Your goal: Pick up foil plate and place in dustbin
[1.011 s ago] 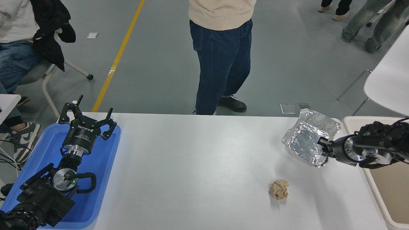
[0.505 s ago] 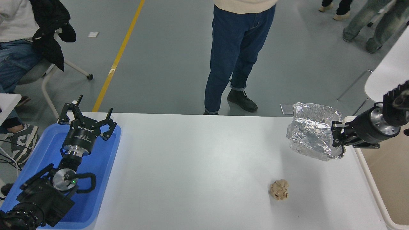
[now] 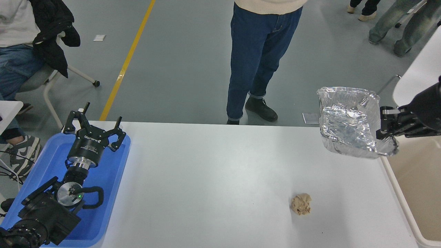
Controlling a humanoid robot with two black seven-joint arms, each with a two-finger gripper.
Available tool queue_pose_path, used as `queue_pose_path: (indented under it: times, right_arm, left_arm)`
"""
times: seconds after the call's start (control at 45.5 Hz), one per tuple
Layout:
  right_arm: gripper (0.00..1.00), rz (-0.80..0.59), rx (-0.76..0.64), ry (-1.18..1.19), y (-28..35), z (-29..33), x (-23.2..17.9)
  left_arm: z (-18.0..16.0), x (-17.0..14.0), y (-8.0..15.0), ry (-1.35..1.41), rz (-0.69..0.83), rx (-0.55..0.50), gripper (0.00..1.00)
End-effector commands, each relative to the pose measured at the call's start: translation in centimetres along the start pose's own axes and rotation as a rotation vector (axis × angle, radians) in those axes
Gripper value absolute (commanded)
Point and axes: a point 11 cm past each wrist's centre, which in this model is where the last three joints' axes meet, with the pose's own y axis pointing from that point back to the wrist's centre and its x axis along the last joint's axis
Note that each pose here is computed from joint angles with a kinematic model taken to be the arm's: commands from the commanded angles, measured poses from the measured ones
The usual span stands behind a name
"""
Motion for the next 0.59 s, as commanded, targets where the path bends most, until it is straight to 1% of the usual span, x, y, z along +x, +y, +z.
queue_pose_path:
  times: [0.0,0.154,0.33,0.44,0.571]
  right_arm:
    - [0.0,0.05,0.006,-0.041,3.5,-0.1,0.8]
    - [0.0,0.067,-0.048,-0.113,4.5,1.0,1.1]
    - [0.0,0.083,-0.129,-0.12,5.7,2.0,1.3]
    - [0.0,0.094,-0.141,-0.151,6.3,2.1,1.3]
    - [0.0,0.093,-0.194,-0.174,6.5,3.6,1.1]
  left_arm:
    - [0.0,0.0,0.0,0.0,0.0,0.001,1.0]
    - [0.0,0.0,0.0,0.0,0.0,0.001,1.0]
    - [0.0,0.0,0.0,0.0,0.0,0.001,1.0]
    - [0.0,0.0,0.0,0.0,0.0,-0.001,1.0]
    - [0.0,0.0,0.0,0.0,0.0,0.001,1.0]
